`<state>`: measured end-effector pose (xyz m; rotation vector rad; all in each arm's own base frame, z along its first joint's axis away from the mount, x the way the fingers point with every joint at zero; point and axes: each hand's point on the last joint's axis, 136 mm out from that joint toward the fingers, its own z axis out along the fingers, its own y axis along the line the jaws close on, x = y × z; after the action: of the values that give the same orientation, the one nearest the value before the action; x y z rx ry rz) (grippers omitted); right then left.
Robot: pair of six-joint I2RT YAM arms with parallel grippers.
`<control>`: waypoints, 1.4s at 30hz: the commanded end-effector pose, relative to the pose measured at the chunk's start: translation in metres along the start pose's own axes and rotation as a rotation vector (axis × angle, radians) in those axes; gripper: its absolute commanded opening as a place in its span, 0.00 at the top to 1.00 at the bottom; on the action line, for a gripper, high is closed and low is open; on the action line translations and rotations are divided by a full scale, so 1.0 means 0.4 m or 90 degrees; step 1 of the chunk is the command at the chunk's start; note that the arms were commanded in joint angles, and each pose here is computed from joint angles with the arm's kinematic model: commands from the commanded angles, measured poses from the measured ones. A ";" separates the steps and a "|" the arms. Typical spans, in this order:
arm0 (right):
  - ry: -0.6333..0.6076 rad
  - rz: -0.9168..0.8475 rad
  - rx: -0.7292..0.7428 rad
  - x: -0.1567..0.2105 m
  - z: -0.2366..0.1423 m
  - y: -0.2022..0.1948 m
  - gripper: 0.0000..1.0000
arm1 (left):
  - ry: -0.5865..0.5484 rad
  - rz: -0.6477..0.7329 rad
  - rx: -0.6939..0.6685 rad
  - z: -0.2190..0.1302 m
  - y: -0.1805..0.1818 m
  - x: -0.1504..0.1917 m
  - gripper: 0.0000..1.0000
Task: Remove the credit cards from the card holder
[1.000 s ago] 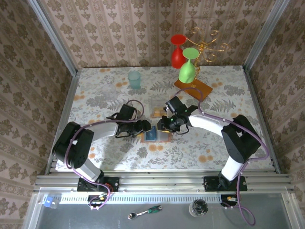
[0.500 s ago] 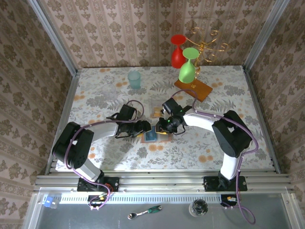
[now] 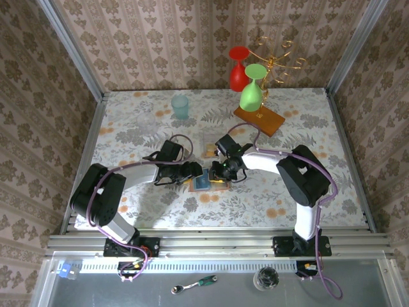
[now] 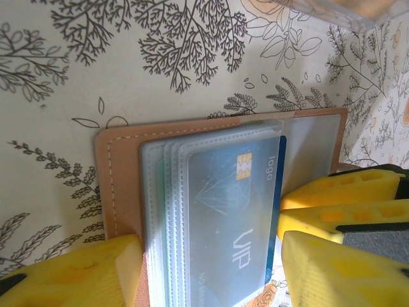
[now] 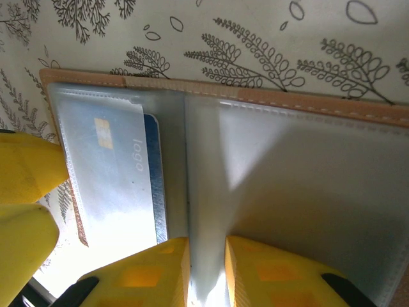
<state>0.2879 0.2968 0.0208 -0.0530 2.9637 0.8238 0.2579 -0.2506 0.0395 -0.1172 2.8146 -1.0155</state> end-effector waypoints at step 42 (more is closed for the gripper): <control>-0.050 -0.039 0.055 0.015 -0.129 0.020 0.70 | -0.018 0.027 -0.015 -0.065 -0.030 -0.002 0.39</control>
<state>0.2714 0.2720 0.0463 -0.1004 2.9532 0.6283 0.2473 -0.2431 0.0479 -0.1125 2.8307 -0.9796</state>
